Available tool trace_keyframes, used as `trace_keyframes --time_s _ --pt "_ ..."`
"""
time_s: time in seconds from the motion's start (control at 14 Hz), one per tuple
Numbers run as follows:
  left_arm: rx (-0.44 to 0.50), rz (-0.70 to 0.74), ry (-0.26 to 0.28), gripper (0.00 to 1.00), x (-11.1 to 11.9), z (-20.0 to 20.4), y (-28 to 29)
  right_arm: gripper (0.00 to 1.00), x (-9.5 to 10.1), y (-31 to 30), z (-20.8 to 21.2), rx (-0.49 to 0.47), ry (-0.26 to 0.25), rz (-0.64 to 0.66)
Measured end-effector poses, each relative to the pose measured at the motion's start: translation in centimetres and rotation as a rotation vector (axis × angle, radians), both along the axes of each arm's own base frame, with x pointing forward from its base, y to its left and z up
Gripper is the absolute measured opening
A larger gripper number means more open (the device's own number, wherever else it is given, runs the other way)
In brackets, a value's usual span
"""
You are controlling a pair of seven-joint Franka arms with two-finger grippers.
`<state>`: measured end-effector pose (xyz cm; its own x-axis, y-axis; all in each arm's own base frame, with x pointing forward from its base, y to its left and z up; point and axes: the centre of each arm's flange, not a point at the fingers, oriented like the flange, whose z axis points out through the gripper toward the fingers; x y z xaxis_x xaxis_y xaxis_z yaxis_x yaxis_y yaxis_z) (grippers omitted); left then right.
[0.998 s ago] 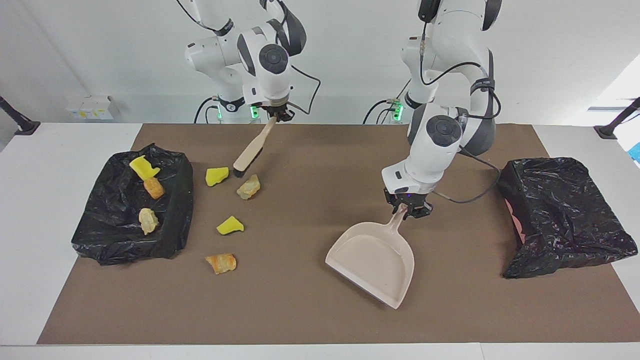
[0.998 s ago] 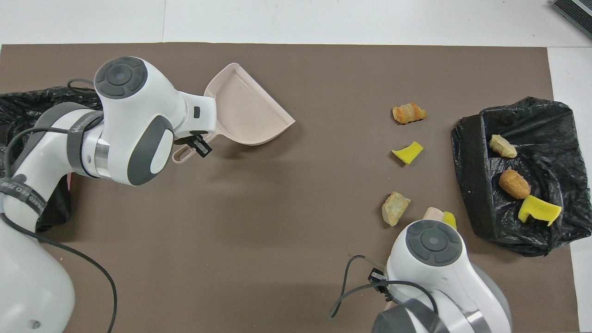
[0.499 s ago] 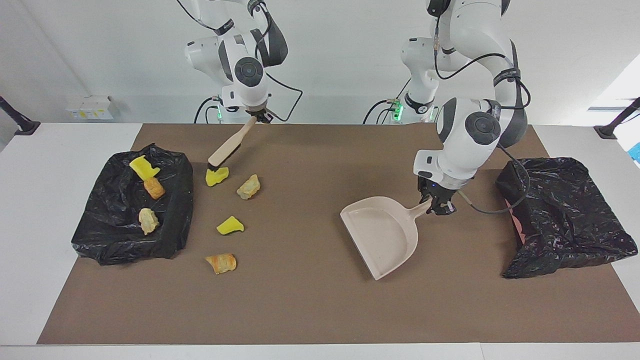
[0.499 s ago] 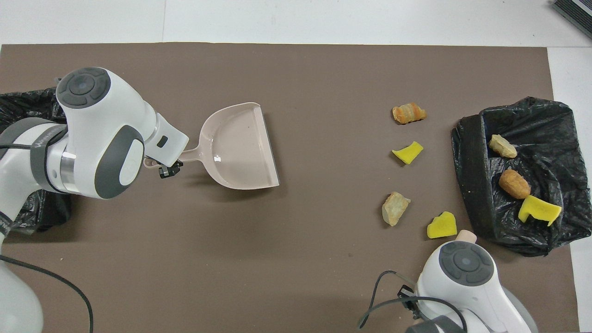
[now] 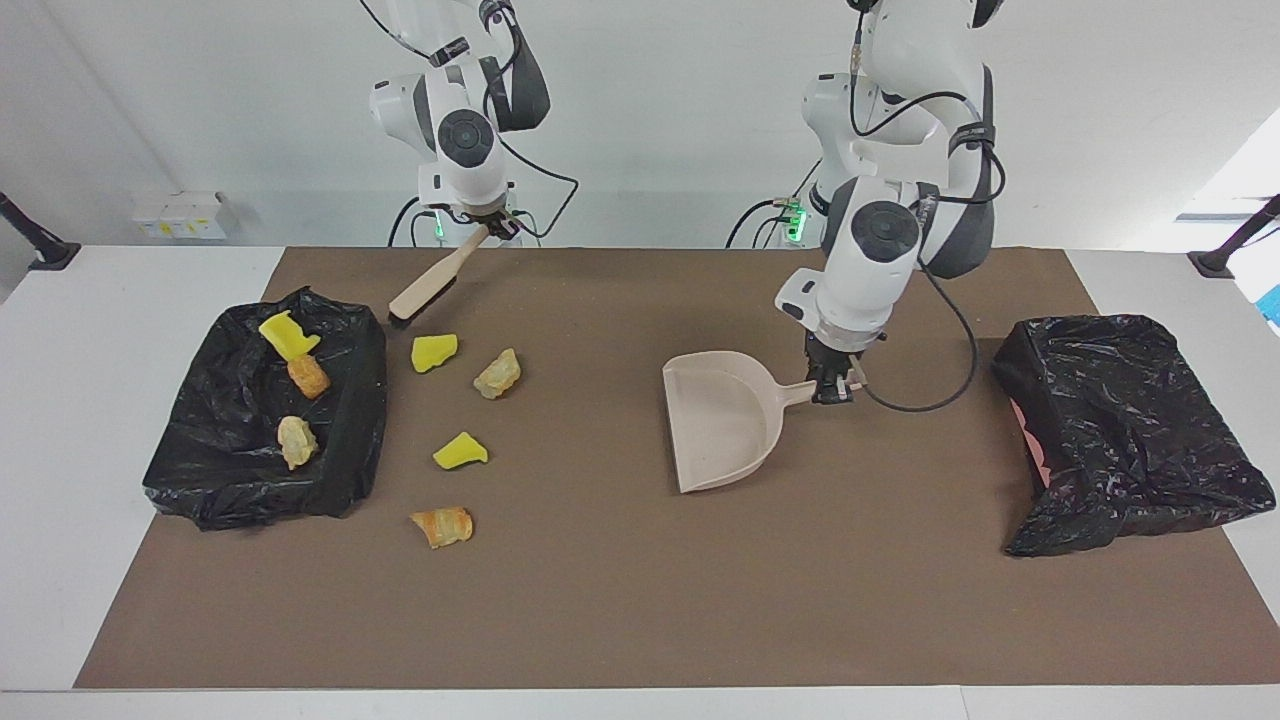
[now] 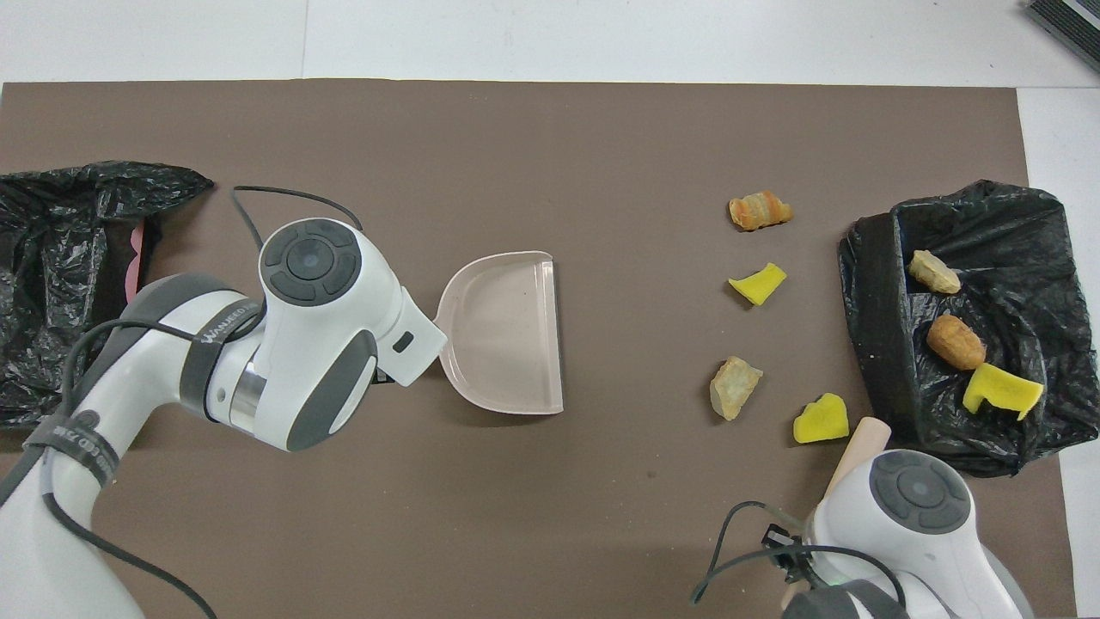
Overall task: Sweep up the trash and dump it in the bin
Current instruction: 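Lower the dustpan while the right gripper sweeps debris into it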
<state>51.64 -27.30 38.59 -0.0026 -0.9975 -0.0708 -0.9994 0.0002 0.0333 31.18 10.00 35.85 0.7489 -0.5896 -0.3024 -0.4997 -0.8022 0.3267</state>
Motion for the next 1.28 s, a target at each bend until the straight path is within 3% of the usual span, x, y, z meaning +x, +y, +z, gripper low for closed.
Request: trace_keyframes --time_s 0.21,0.5,1.07,1.28 --pt "-0.002 -0.049 -0.005 0.32 -2.0 -0.4 -3.2 0.26 1.0 0.4 -1.0 0.045 -0.029 0.079" --pt "0.005 0.016 -0.008 0.32 -3.5 -0.7 -5.3 0.26 3.4 2.7 -0.2 0.116 -0.058 0.193" --pt "0.017 0.133 -0.010 0.32 -4.9 -0.9 -6.9 0.26 7.5 16.3 -0.5 0.303 -0.061 0.315" --pt "0.017 0.139 -0.011 0.32 -5.0 -0.9 -7.0 0.26 7.4 21.0 1.2 0.359 -0.050 0.367"
